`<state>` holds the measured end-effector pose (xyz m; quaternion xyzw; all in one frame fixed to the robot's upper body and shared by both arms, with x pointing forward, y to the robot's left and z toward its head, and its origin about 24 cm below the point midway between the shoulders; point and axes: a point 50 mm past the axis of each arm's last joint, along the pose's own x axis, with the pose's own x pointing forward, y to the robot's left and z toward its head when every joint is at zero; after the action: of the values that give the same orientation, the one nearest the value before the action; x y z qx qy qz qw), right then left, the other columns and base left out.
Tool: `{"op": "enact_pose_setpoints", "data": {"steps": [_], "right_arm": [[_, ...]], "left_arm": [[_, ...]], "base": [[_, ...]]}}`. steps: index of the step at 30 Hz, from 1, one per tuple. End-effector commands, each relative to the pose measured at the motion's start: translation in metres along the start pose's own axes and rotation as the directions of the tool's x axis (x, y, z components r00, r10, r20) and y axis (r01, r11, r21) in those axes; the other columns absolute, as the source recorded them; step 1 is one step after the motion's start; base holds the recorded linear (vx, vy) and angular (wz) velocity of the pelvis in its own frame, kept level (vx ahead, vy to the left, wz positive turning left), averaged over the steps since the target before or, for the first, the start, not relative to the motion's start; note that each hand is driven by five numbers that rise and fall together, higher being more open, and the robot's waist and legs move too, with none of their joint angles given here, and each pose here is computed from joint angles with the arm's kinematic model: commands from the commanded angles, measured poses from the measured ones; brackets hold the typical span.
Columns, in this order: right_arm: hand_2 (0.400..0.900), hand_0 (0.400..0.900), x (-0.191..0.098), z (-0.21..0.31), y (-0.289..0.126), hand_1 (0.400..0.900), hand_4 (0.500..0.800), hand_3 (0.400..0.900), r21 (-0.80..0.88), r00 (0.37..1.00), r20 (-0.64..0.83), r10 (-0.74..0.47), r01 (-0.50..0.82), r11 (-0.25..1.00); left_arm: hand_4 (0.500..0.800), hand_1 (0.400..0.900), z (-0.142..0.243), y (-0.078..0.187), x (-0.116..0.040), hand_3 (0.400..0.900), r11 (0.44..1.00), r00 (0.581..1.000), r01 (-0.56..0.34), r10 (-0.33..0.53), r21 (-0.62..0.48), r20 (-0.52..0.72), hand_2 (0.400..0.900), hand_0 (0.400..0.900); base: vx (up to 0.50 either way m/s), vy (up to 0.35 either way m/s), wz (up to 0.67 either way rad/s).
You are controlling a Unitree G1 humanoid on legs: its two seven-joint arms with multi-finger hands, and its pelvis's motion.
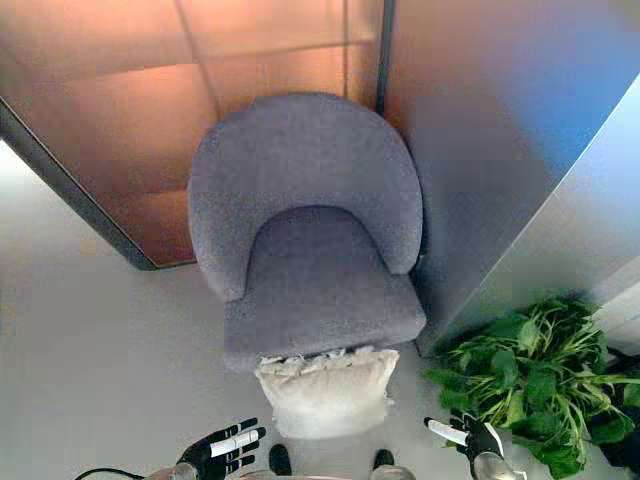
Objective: Pick up the pillow and put it on the sofa.
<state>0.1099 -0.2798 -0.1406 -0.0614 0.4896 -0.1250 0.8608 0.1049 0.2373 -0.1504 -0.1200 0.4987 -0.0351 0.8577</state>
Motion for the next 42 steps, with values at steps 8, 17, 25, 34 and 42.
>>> {"op": "enact_pose_setpoints", "data": {"steps": [8,17,25,34,42], "right_arm": [[0.9,0.9,0.005,0.03,-0.009,0.9,0.8,0.9,-0.038,0.995,0.1,-0.014,0.018,0.999],[0.9,0.9,0.006,0.07,-0.007,0.9,0.8,0.9,-0.073,0.963,0.268,0.027,-0.008,0.997],[0.9,0.9,-0.007,0.21,-0.001,0.9,0.8,0.9,-0.09,0.805,0.589,0.071,-0.022,0.996],[0.9,0.9,-0.052,0.309,-0.01,0.9,0.8,0.9,-0.104,0.609,0.785,0.111,-0.047,0.993],[0.9,0.9,-0.092,0.363,-0.043,0.9,0.8,0.9,-0.063,0.521,0.852,0.048,0.011,0.998]], "left_arm": [[0.8,0.9,0.035,0.012,0.0,0.9,0.999,0.992,-0.039,0.039,-0.004,0.124,0.9,0.9],[0.8,0.9,0.049,0.011,0.0,0.9,0.999,0.985,-0.026,0.017,0.048,0.173,0.9,0.9],[0.8,0.9,0.127,0.009,-0.002,0.9,0.997,0.927,-0.017,-0.012,0.075,0.376,0.9,0.9],[0.8,0.9,0.177,0.0,-0.012,0.9,0.992,0.845,-0.024,-0.046,0.125,0.533,0.9,0.9],[0.8,0.9,0.19,-0.003,-0.021,0.9,0.985,0.807,-0.038,-0.068,0.166,0.587,0.9,0.9]], "base": [[0.014,-0.004,0.01],[-0.017,-0.046,0.05],[-0.212,-0.038,0.12],[-0.126,-0.07,0.2],[-0.073,-0.062,0.15]]}}
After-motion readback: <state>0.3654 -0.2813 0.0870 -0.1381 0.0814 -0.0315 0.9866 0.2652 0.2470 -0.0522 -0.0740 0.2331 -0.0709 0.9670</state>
